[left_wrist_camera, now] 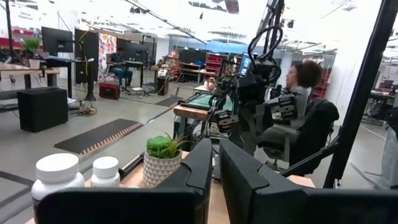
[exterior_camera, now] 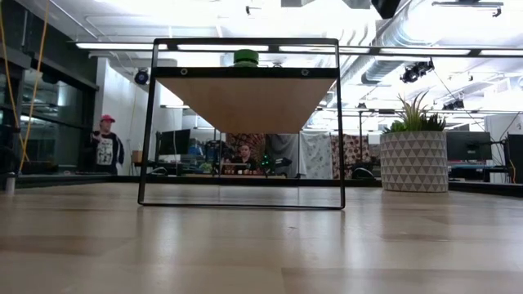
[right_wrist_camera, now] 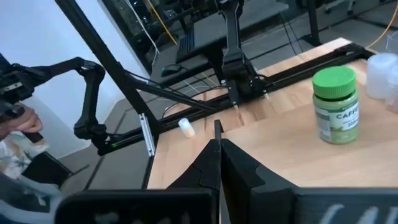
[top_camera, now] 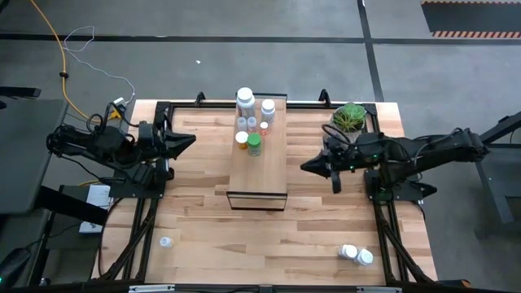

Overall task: Pick and place medicine bottles onto shelf by color
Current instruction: Put the transparent medicine bottle on the shelf

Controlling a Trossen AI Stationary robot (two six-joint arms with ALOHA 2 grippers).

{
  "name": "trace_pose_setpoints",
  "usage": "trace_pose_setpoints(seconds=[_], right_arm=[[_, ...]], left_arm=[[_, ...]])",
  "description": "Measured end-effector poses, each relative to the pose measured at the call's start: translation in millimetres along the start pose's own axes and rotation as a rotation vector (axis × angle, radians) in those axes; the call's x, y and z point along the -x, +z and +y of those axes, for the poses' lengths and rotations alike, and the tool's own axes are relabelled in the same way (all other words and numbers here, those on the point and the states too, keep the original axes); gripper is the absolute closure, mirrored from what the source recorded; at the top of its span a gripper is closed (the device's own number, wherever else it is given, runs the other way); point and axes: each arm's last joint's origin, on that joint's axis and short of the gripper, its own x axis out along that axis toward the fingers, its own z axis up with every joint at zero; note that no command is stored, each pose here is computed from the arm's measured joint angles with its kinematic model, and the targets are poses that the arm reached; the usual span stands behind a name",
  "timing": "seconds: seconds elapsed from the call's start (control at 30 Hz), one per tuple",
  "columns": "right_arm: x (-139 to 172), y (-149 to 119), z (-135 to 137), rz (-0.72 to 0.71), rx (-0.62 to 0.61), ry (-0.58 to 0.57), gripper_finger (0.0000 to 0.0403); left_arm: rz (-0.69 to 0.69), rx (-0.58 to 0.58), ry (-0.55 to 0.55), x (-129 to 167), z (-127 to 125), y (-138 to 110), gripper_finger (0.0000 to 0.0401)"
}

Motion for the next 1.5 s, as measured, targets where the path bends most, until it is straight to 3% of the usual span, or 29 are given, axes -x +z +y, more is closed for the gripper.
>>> trace_pose_setpoints(seconds=[0.2, 0.3, 0.53, 0.73, 0.9, 1.03, 1.27, 1.43, 1.5], right_arm=[[0, -1, 3, -0.002, 0.044, -0.001, 0.0403], [0, -1, 3, 0.000, 0.047, -0.003, 0.0403], [0, -1, 3, 0.000, 0.048, -0.004, 0.0402], [0, -1, 3, 0.000, 0.043, -0.004, 0.0402], [0, -1, 3, 0.000, 0.040, -0.004, 0.0402], [0, -1, 3, 0.000, 0.040, -0.004, 0.0402], [0, -1, 3, 0.000, 0.035, -0.004, 0.0402], [0, -1, 3, 0.000, 0.021, -0.005, 0.0402], [0, -1, 3, 0.000, 0.021, -0.005, 0.0402]], left_arm=[[0.011, -0.021, 0.017, -3, -1, -2, 0.0375], [0.025, -0.029, 0.047, -6, -2, -4, 0.0352], [0.052, -0.015, 0.049, -13, -6, -9, 0.0222], [0.102, -0.025, 0.030, -15, -9, 7, 0.0106], [0.187, -0.057, -0.026, -16, -12, 21, 0.0055], [0.284, -0.095, -0.070, -21, -17, 29, 0.0045], [0.651, -0.056, -0.176, -24, -26, 26, 0.0050], [1.045, 0.076, -0.190, -21, -41, -3, 0.0050], [1.246, 0.159, -0.148, -17, -49, -17, 0.0050]])
